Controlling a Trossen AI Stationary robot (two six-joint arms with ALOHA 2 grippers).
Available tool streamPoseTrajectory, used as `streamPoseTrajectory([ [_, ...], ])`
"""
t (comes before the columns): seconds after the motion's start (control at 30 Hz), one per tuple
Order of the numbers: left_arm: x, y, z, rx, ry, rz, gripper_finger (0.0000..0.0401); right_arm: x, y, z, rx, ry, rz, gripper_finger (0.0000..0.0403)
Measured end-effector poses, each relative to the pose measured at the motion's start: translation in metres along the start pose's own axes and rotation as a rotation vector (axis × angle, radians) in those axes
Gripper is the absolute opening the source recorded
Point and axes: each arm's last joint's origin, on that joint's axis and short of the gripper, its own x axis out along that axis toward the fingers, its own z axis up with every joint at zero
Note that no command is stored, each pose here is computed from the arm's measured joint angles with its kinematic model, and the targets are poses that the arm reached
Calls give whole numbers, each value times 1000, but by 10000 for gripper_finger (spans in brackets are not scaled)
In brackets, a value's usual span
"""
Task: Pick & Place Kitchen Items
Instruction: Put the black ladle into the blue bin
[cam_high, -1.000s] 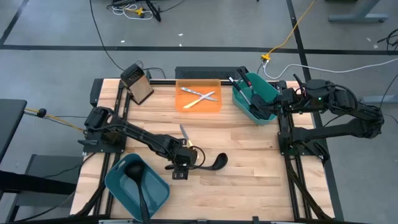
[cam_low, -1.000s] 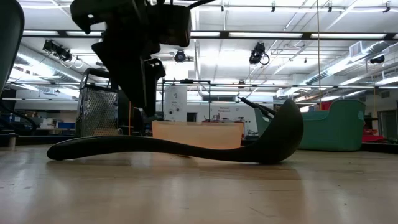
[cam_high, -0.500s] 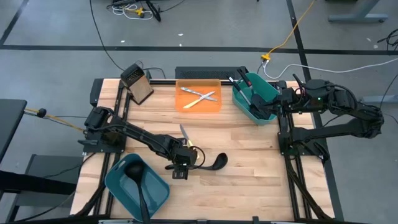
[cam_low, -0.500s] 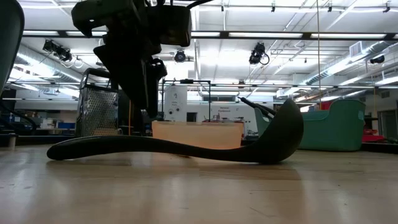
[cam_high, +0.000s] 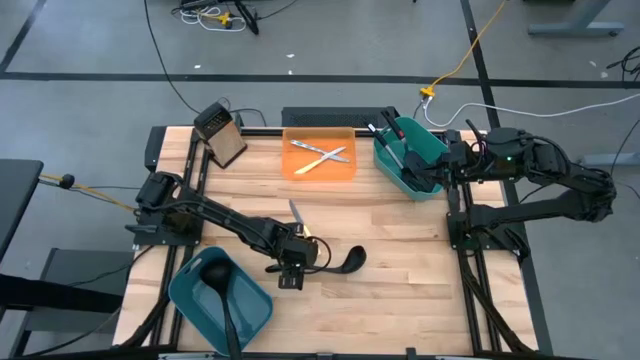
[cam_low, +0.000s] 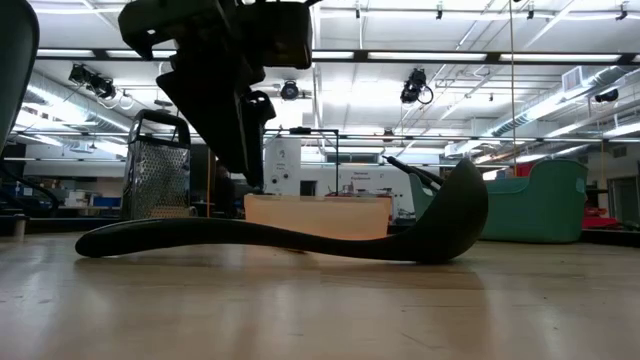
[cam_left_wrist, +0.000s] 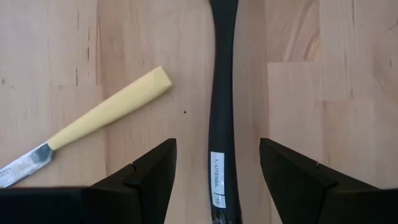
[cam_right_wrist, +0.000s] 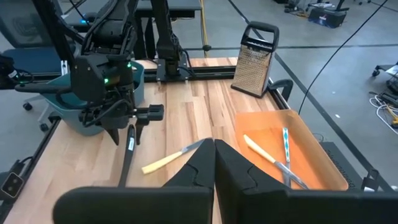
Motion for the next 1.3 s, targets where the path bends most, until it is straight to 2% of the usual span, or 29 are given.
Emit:
streamPoseTrajectory([
  [0.3, 1, 0, -1, -3, -2, -1, 234, 1, 0, 0, -21, 4, 0, 5],
  [0.5, 12, 0, -12, -28, 22, -51, 234, 1, 0, 0, -21, 5, 2, 5],
  [0.9, 26, -1, -31, -41, 55, -58, 234, 1, 0, 0, -22, 4, 5, 5],
  [1.3, 27, 0, -32, 7, 51, -34, 234, 1, 0, 0, -31, 5, 5, 5],
])
